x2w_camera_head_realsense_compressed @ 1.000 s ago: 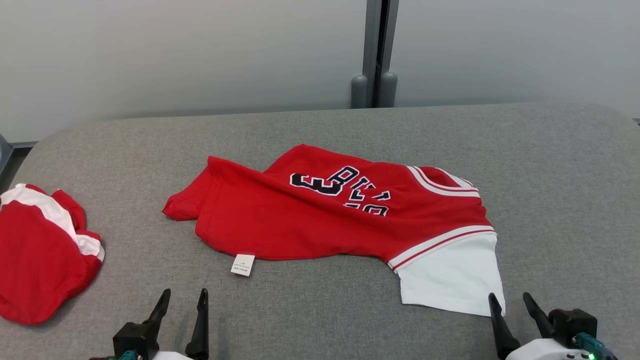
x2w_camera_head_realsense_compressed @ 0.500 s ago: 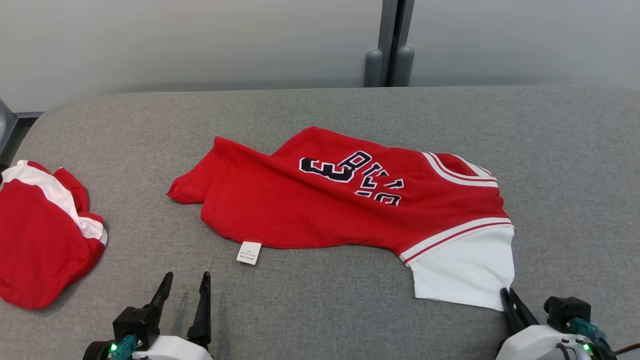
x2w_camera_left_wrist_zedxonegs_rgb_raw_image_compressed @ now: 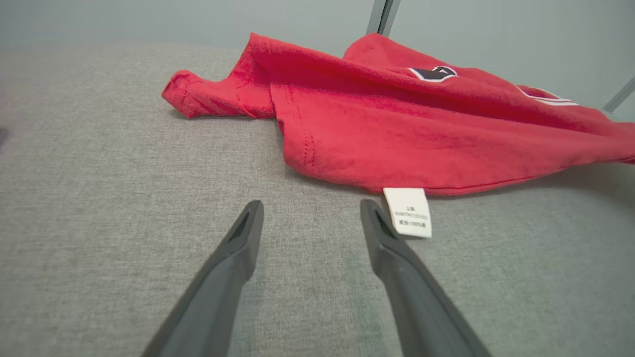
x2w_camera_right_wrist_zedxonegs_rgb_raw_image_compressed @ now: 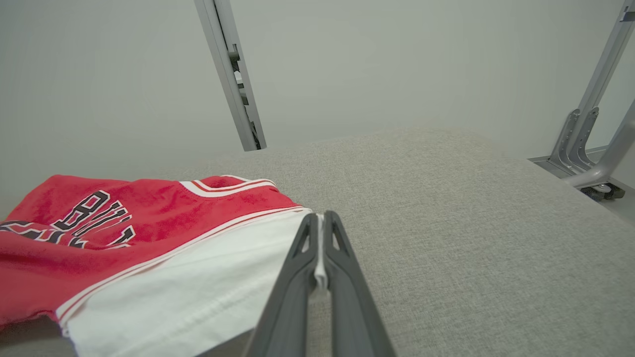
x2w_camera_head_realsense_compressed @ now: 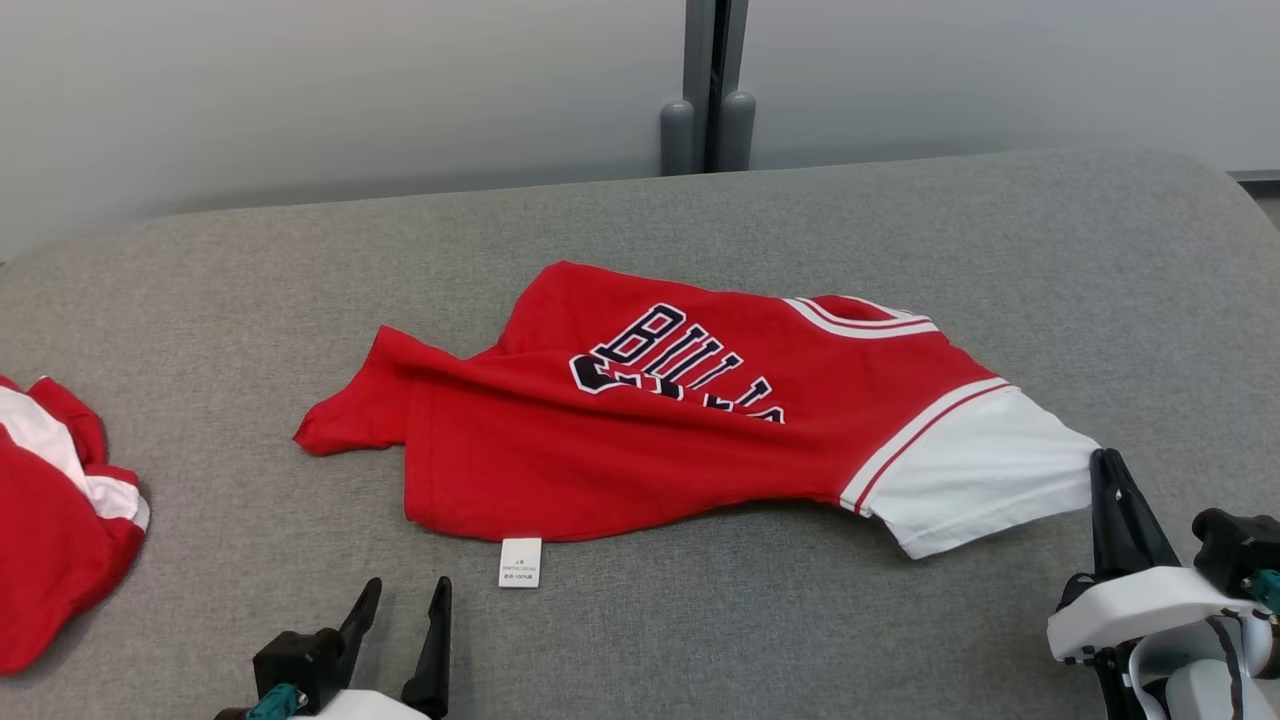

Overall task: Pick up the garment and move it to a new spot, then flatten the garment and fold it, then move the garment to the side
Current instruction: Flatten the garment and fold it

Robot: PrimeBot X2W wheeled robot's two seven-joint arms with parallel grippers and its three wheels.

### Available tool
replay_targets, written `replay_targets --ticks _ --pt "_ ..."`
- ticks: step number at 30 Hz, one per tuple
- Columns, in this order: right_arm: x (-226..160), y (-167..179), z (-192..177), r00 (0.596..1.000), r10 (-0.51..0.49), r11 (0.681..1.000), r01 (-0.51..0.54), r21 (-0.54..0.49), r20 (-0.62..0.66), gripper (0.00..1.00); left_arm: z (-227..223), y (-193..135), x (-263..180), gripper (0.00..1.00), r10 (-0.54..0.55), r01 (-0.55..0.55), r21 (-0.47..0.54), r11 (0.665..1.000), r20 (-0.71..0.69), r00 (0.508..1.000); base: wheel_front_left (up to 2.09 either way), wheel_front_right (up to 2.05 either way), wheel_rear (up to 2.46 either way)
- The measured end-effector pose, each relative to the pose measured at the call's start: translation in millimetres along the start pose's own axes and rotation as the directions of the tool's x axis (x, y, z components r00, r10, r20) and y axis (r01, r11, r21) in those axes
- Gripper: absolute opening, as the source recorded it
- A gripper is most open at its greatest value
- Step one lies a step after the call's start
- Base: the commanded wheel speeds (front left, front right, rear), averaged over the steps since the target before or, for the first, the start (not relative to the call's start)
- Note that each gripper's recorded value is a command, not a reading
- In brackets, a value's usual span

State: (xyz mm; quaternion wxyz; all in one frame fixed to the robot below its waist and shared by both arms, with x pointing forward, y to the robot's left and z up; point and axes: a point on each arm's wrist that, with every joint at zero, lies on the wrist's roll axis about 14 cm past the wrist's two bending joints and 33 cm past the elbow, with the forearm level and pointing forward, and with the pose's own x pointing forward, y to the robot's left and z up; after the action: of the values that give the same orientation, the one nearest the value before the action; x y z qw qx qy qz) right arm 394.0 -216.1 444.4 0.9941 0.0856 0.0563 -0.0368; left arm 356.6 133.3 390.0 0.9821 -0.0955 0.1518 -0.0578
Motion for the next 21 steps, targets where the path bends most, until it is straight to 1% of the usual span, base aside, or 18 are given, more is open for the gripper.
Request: replay_targets --ticks 4,9,14,20,21 --pt "0 -7 8 1.0 -0.019 1.0 0.019 -0.004 0.025 0.0 -9 -12 8 1.0 -0.041 0.04 -0.029 0.999 -0.034 0.999 0.0 0.0 0.0" --pt "5 -10 5 1.0 -0.025 1.0 0.025 -0.008 0.019 0.0 -9 -18 26 1.0 -0.066 0.065 -0.02 0.998 -0.047 0.997 0.0 0.0 0.0" --pt "13 -8 -1 1.0 -0.019 1.0 0.019 -0.016 0.001 0.0 -12 -11 47 1.0 -0.048 0.048 0.0 0.999 -0.068 0.997 0.0 0.0 0.0" --pt "18 -8 -5 1.0 -0.02 1.0 0.019 -0.021 -0.01 0.0 -13 -10 57 1.0 -0.057 0.058 0.01 0.998 -0.074 0.996 0.0 0.0 0.0" --pt "19 -8 -6 1.0 -0.019 1.0 0.019 -0.021 -0.013 0.0 -14 -10 58 0.81 -0.059 0.06 0.008 0.998 -0.076 0.995 0.0 0.0 0.0"
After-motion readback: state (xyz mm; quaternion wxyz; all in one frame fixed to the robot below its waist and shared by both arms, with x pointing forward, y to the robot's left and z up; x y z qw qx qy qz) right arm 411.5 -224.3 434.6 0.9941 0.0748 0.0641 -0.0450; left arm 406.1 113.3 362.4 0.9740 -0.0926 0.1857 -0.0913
